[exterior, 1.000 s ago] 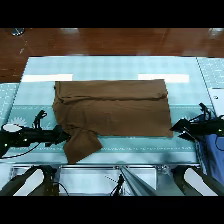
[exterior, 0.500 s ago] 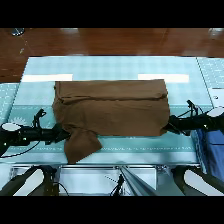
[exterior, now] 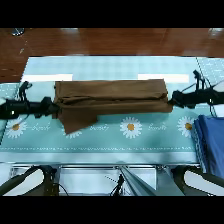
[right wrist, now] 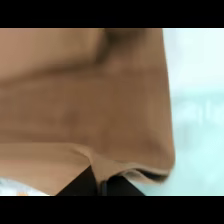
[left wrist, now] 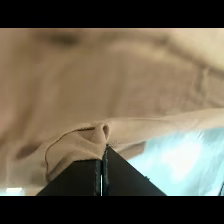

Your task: Fold the shirts.

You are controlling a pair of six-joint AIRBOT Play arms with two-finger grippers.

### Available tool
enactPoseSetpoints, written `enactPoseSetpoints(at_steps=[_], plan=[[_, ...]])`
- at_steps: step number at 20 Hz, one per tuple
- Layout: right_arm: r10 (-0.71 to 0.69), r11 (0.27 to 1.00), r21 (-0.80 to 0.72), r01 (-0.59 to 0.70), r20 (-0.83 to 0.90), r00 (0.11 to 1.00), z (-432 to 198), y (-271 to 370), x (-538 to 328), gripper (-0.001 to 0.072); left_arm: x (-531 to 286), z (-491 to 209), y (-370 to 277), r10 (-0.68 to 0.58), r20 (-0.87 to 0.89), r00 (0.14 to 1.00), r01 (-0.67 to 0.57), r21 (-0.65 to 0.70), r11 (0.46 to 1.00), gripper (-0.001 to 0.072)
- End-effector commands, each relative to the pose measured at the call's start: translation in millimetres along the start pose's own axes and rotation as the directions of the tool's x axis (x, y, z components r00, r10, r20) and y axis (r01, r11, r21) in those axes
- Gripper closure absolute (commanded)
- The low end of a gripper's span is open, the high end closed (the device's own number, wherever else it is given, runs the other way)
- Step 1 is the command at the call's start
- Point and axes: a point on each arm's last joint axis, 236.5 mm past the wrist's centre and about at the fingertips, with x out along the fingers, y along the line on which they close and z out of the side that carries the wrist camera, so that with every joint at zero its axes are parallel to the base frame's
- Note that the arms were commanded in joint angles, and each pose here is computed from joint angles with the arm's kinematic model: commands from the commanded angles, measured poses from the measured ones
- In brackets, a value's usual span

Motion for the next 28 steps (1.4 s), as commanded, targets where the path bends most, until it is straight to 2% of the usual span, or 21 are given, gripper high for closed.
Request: enactPoseSetpoints(at_steps=[1, 7, 10, 11, 12, 13, 15, 17, 20, 25, 28], plan=[[0.027, 0.999, -0.025, -0.025, 0.077, 0.997, 60, 18, 2, 0.0689, 17, 55, -20, -0.006, 0.005, 1.000, 0.006, 0.003, 1.000, 0.0691], [0.089, 0.996, 0.025, -0.090, 0.062, 0.994, 115, 20, 39, 0.0689, 47, 137, -38, -0.036, -0.019, 0.999, 0.035, -0.028, 0.999, 0.0691], [0.120, 0.991, 0.053, -0.122, 0.053, 0.991, 129, 17, 62, 0.0684, 62, 154, -33, -0.034, -0.046, 0.998, 0.032, -0.032, 0.999, 0.0690], [0.137, 0.988, 0.067, -0.140, 0.054, 0.989, 132, 17, 69, 0.0486, 68, 155, -30, -0.033, -0.053, 0.998, 0.032, -0.019, 0.999, 0.0595], [0.158, 0.984, 0.072, -0.162, 0.053, 0.986, 132, 19, 75, 0.0062, 73, 153, -28, -0.032, -0.068, 0.997, 0.031, -0.021, 0.999, 0.0203], [0.166, 0.984, 0.051, -0.169, 0.056, 0.984, 133, 18, 75, 0.0089, 71, 152, -26, -0.030, -0.078, 0.997, 0.028, -0.020, 0.999, 0.0010], [0.157, 0.986, 0.049, -0.161, 0.065, 0.985, 139, 5, 55, 0.0090, 46, 155, -8, 0.024, -0.104, 0.994, -0.027, -0.028, 0.999, 0.0009], [0.140, 0.987, 0.069, -0.145, 0.071, 0.988, 142, -20, 24, 0.0090, 2, 146, 37, 0.177, -0.177, 0.968, -0.185, -0.029, 0.982, 0.0009], [0.106, 0.987, 0.124, -0.101, -0.029, 0.994, 114, -61, 5, 0.0091, -74, 132, 95, 0.395, -0.204, 0.896, -0.411, -0.043, 0.911, 0.0009], [0.117, 0.984, 0.145, -0.101, -0.105, 0.988, 88, -57, 29, 0.0091, -98, 136, 61, 0.399, 0.142, 0.906, -0.400, -0.021, 0.916, 0.0009], [0.128, 0.983, 0.149, -0.106, -0.147, 0.981, 80, -42, 51, 0.0091, -59, 82, 3, 0.241, 0.204, 0.949, -0.267, 0.107, 0.958, 0.0009]])
